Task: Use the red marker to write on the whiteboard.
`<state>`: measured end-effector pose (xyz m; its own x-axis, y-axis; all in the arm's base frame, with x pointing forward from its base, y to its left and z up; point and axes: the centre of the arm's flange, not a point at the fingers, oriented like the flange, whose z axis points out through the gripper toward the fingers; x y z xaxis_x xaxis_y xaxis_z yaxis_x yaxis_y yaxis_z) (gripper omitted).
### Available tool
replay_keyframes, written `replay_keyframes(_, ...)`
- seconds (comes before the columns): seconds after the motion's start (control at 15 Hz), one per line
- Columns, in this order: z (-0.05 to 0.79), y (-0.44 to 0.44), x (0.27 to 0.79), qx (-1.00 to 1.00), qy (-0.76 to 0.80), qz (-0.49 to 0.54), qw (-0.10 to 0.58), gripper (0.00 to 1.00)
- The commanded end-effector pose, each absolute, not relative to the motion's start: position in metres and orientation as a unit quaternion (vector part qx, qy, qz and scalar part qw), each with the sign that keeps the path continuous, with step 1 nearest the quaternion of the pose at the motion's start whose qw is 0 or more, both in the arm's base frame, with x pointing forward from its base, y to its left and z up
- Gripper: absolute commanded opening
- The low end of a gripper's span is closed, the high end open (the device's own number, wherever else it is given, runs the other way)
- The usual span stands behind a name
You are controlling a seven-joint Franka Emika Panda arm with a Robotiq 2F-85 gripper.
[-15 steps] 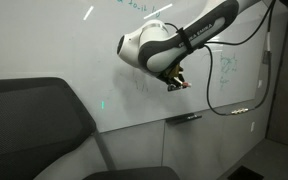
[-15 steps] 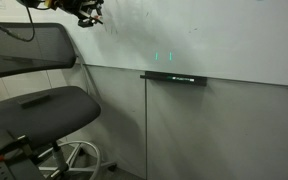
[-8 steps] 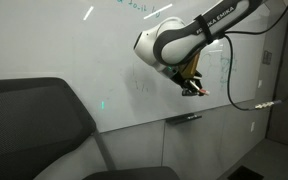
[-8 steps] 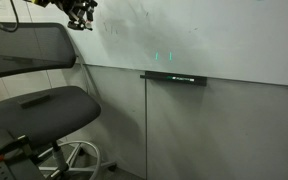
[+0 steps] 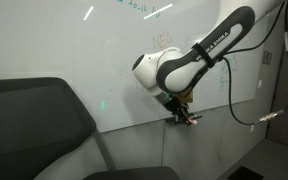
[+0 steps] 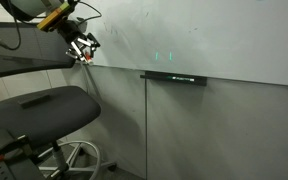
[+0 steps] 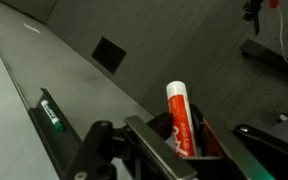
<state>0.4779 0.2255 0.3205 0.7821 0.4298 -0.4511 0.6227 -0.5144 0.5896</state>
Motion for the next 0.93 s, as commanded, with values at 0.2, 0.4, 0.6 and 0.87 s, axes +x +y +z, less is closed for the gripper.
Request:
replay_keyframes(0.2,0.274,0.254,0.478,0.850,0.426,-0.168,0.259,0.06)
replay_keyframes(0.4,0.268,0.275,0.461,0.834,0.472,-0.203,0.200,0.06)
replay_keyframes(0.6,0.257,0.294,0.455,0.815,0.516,-0.227,0.134,0.06)
replay_keyframes(0.87,0.218,0.307,0.481,0.808,0.527,-0.235,0.115,0.06)
